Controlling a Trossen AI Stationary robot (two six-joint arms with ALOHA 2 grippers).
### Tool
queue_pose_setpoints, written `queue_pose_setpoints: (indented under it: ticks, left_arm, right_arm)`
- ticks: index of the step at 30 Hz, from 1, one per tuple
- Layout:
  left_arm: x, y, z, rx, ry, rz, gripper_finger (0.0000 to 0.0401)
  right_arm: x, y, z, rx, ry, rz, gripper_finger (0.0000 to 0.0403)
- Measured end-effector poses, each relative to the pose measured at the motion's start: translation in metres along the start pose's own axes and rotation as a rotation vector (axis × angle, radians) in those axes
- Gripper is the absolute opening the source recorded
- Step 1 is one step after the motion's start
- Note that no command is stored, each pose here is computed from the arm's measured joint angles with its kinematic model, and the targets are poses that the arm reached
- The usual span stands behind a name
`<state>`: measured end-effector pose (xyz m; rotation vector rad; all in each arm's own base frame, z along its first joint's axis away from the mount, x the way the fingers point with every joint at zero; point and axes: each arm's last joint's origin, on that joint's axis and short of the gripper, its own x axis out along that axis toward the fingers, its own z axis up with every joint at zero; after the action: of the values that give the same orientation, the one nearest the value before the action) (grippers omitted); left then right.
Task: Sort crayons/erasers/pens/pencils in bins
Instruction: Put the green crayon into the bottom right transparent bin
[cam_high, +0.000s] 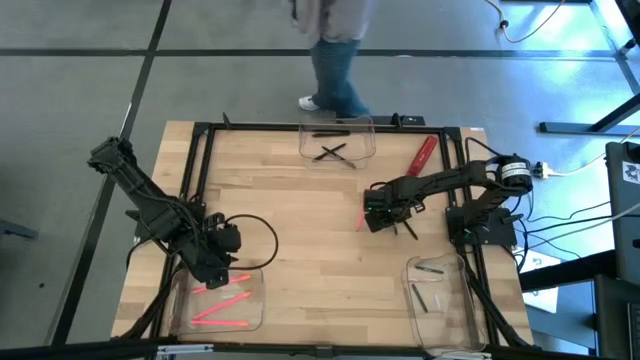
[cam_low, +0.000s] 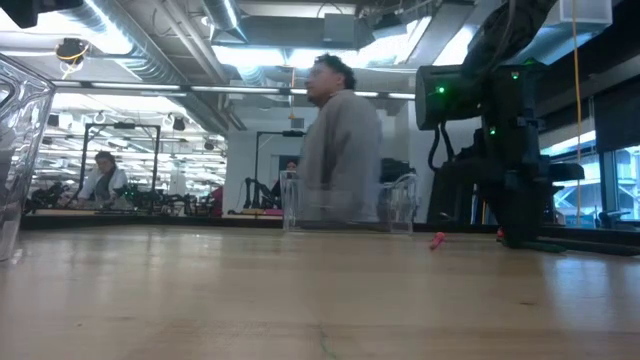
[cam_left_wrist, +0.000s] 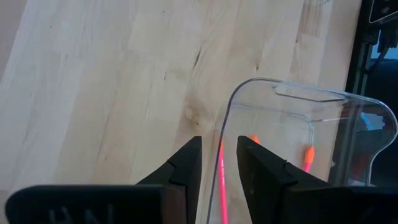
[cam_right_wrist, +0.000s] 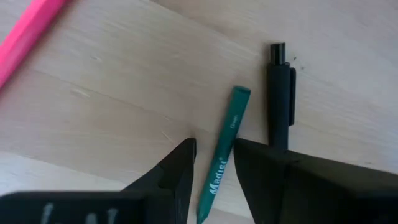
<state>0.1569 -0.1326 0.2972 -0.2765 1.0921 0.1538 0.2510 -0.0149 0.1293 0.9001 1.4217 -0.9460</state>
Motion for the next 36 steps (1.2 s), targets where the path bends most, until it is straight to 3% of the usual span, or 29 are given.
queue_pose_setpoints:
  ticks: [8, 21, 31, 36]
  left_arm:
    - [0.000, 0.000, 0.000, 0.001, 0.000, 0.000, 0.0095]
    - [0.000, 0.000, 0.000, 0.002, 0.000, 0.000, 0.0093]
    - [0.000, 0.000, 0.000, 0.003, 0.000, 0.000, 0.0093]
    - [0.000, 0.000, 0.000, 0.002, 0.000, 0.000, 0.0094]
  right_arm:
    - [0.000, 0.000, 0.000, -0.002, -0.006, 0.002, 0.0107]
    - [0.000, 0.000, 0.000, -0.010, -0.010, 0.005, 0.0017]
    - [-0.008, 0.007, 0.004, -0.110, -0.017, 0.016, 0.0033]
    - [-0.022, 0.020, 0.010, -0.164, -0.060, 0.074, 0.0029]
